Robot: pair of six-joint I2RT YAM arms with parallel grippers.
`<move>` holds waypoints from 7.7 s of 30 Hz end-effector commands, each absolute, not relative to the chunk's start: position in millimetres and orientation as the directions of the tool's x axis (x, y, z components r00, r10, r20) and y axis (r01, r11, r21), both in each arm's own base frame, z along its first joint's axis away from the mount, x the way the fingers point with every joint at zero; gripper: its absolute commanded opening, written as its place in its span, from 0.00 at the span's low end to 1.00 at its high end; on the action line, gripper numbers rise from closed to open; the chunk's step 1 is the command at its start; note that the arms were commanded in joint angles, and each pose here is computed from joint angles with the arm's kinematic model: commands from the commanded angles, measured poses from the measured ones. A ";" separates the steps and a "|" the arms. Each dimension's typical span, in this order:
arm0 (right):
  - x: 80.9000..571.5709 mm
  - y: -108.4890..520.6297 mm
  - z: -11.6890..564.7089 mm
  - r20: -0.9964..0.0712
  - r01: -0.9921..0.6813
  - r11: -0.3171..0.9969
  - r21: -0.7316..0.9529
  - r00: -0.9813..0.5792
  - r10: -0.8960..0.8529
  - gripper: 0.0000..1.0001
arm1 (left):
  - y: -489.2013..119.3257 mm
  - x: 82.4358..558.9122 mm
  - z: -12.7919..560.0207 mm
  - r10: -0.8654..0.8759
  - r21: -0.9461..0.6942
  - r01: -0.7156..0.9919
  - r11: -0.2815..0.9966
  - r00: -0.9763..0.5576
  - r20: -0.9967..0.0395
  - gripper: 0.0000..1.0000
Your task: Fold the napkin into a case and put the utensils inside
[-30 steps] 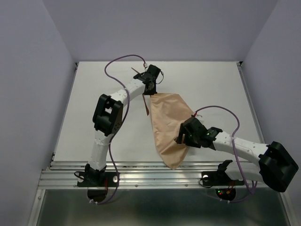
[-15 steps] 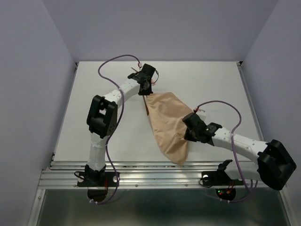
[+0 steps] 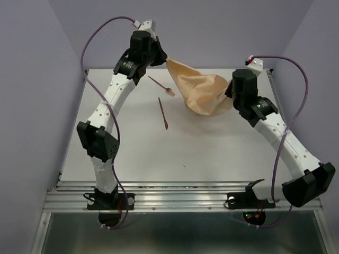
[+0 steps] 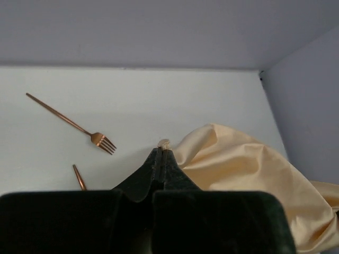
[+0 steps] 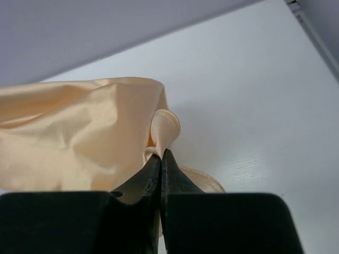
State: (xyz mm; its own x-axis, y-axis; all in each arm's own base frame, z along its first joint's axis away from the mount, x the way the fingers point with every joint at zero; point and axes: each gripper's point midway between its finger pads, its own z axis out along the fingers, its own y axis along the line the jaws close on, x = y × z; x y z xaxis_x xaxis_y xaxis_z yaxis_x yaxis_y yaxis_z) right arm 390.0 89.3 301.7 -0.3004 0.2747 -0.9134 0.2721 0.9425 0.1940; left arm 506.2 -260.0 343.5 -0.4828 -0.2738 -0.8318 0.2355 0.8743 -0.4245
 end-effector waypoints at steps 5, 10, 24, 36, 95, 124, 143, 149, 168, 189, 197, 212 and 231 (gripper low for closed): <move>346.6 48.3 273.8 -0.923 0.383 0.914 0.134 -0.287 0.256 0.02 | -237.3 438.4 375.4 -0.314 -0.482 0.360 0.799 -0.435 -0.844 0.00; 303.2 52.2 188.6 -0.810 0.421 0.894 0.155 -0.464 0.359 0.21 | -226.2 381.1 241.4 -0.238 -0.506 0.280 0.816 -0.636 -0.734 0.00; 224.6 81.1 72.3 -0.440 0.454 0.883 0.116 -0.774 0.456 0.75 | -179.9 346.4 146.4 -0.268 -0.420 0.031 0.907 -0.727 -0.632 0.00; 236.4 72.7 56.1 -0.488 0.496 0.864 0.085 -0.736 0.470 0.62 | -154.3 349.7 127.2 -0.376 -0.416 -0.127 0.900 -0.709 -0.597 0.00; 311.0 62.5 9.7 -0.393 0.532 0.815 0.231 -0.715 0.578 0.58 | -221.2 425.6 129.6 -0.310 -0.498 0.013 0.867 -0.768 -0.560 0.00; 288.9 40.6 5.0 -0.442 0.563 0.822 0.086 -0.717 0.538 0.01 | -217.5 412.9 133.2 -0.292 -0.492 0.026 0.870 -0.777 -0.558 0.00; 289.2 45.9 10.7 -0.429 0.559 0.824 0.092 -0.724 0.540 0.62 | -210.1 373.4 125.5 -0.289 -0.491 0.010 0.871 -0.798 -0.528 0.00; 272.9 31.1 5.7 -0.456 0.567 0.823 -0.036 -0.742 0.491 0.47 | -211.3 373.8 124.0 -0.287 -0.487 0.008 0.873 -0.799 -0.528 0.00; 296.5 20.6 72.7 -0.594 0.579 0.815 0.012 -0.652 0.472 0.01 | -211.2 385.1 163.2 -0.266 -0.467 0.057 0.882 -0.758 -0.595 0.00; 305.5 18.2 497.0 -0.938 0.185 0.922 0.340 -0.008 0.347 0.01 | -188.9 341.4 559.0 -0.494 -0.460 0.549 0.698 -0.096 -0.864 0.00; 242.9 9.6 579.1 -0.906 0.057 0.917 0.395 0.188 0.379 0.01 | -166.0 272.2 617.4 -0.544 -0.389 0.642 0.661 0.052 -0.838 0.00; 191.3 -8.4 599.4 -0.843 0.039 0.874 0.485 0.286 0.455 0.01 | -144.6 201.0 632.0 -0.599 -0.360 0.706 0.610 0.114 -0.792 0.00; 399.6 -27.2 328.0 -0.950 0.541 0.841 -0.024 -0.273 0.149 0.01 | -228.9 426.9 336.1 -0.439 -0.597 0.363 0.715 -0.432 -0.788 0.00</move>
